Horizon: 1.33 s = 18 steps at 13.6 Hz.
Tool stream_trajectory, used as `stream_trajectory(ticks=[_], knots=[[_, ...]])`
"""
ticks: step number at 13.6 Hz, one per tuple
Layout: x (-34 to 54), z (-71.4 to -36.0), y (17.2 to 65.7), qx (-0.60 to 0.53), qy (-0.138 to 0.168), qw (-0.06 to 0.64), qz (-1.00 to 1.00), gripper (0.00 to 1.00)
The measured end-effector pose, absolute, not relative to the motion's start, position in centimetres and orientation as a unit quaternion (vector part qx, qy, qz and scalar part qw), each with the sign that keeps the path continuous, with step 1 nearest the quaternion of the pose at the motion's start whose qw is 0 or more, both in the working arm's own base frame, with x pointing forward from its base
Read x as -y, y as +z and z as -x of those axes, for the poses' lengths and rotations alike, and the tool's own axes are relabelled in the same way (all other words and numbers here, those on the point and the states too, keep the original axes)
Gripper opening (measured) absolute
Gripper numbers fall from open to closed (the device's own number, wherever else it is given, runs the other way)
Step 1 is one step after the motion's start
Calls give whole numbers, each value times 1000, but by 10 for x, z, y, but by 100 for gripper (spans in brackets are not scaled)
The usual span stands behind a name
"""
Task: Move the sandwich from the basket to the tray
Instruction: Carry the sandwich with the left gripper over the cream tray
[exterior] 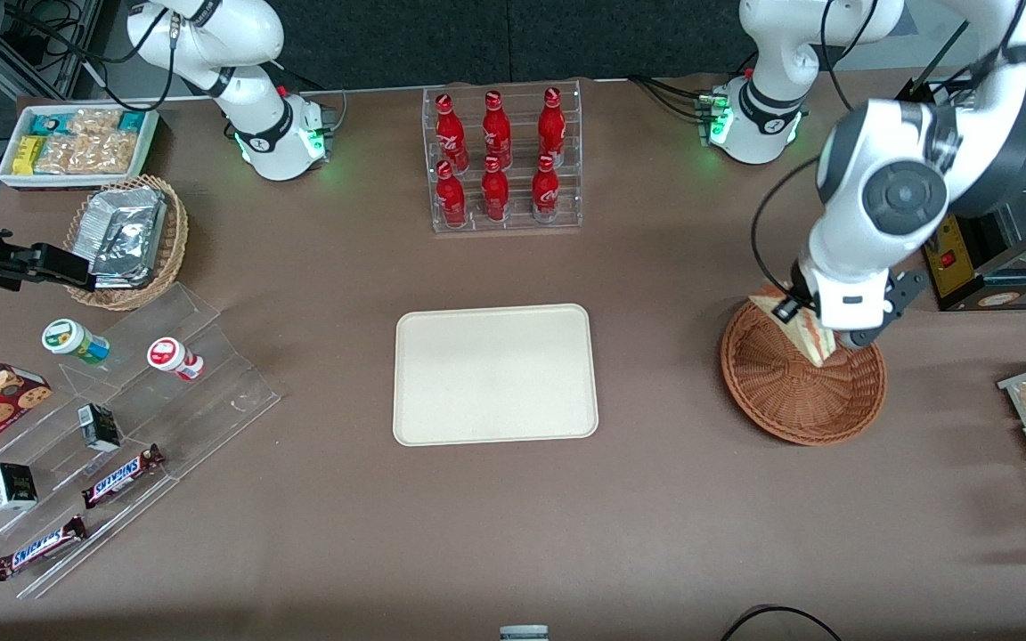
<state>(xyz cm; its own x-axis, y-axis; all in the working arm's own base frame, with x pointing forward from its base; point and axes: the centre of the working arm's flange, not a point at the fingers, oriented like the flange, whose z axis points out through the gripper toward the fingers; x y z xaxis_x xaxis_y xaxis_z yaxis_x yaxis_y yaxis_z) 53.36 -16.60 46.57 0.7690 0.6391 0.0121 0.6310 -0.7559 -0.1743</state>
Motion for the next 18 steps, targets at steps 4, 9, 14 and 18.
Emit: stream_trajectory(ticks=[4,9,14,18], knots=[[280,-538,489,263,36,55,962,15],[403,-518,424,171,66,57,981,15],[494,-504,360,119,41,-5,992,15],[514,-501,305,95,25,0,995,15]])
